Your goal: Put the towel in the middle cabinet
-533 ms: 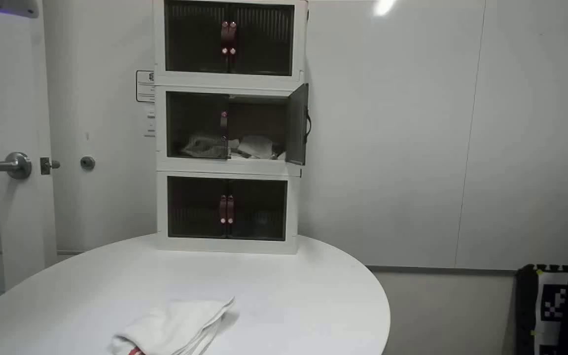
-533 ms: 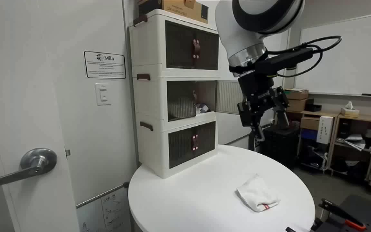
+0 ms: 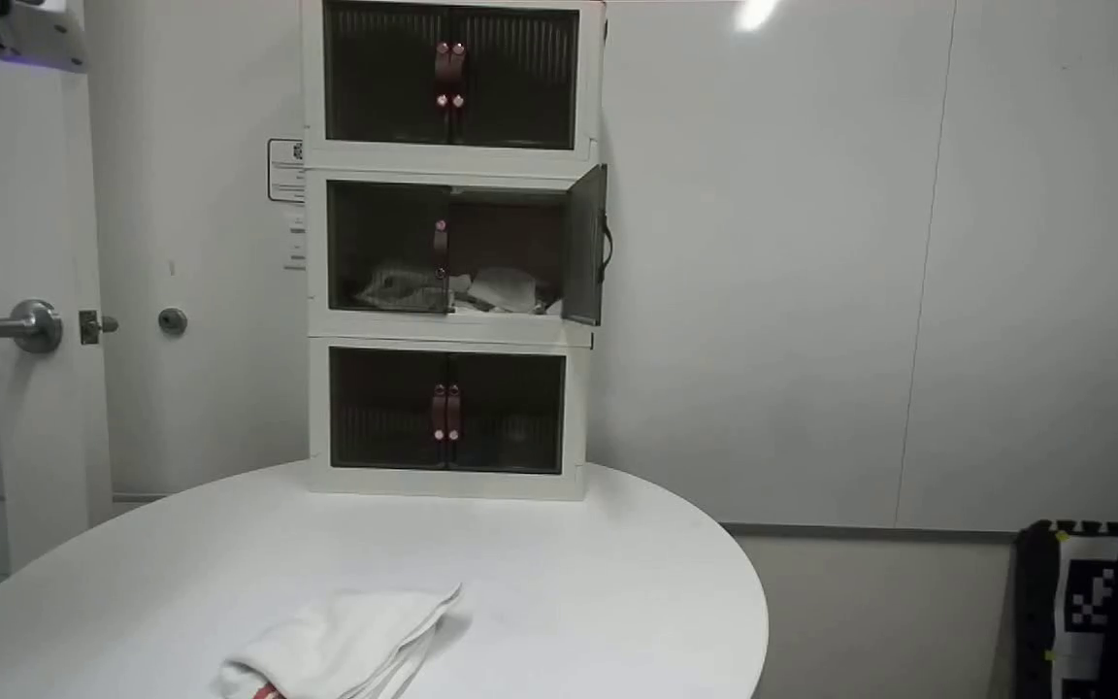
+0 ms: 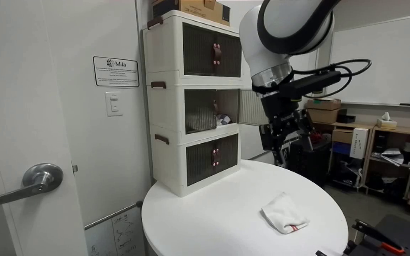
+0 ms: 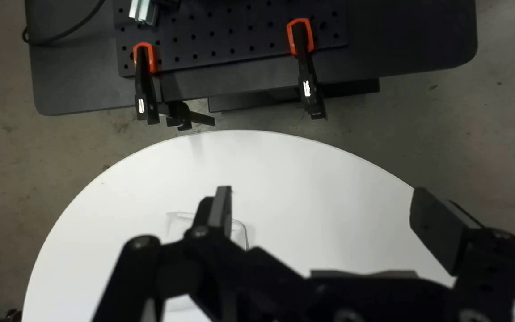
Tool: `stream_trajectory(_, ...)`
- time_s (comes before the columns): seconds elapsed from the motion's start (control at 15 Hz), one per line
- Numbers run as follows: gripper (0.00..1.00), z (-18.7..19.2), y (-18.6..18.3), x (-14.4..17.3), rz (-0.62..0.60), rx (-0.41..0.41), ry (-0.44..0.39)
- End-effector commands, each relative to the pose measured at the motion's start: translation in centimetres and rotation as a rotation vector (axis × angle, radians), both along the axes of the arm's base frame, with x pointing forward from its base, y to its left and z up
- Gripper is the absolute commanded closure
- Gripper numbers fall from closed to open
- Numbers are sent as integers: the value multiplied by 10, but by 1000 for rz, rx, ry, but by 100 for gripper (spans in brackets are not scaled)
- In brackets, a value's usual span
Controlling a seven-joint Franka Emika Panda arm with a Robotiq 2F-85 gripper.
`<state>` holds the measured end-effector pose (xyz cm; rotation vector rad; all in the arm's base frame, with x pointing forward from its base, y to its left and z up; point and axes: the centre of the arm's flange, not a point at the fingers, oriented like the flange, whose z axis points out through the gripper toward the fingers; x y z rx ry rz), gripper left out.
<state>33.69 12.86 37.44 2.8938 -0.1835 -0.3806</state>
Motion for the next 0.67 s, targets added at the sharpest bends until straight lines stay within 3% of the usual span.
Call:
stream_trajectory(0.0,0,-59,-28,17,-15,5,-45)
stream_trajectory(0.6,0,-192,-124,32,-7,-29,-58)
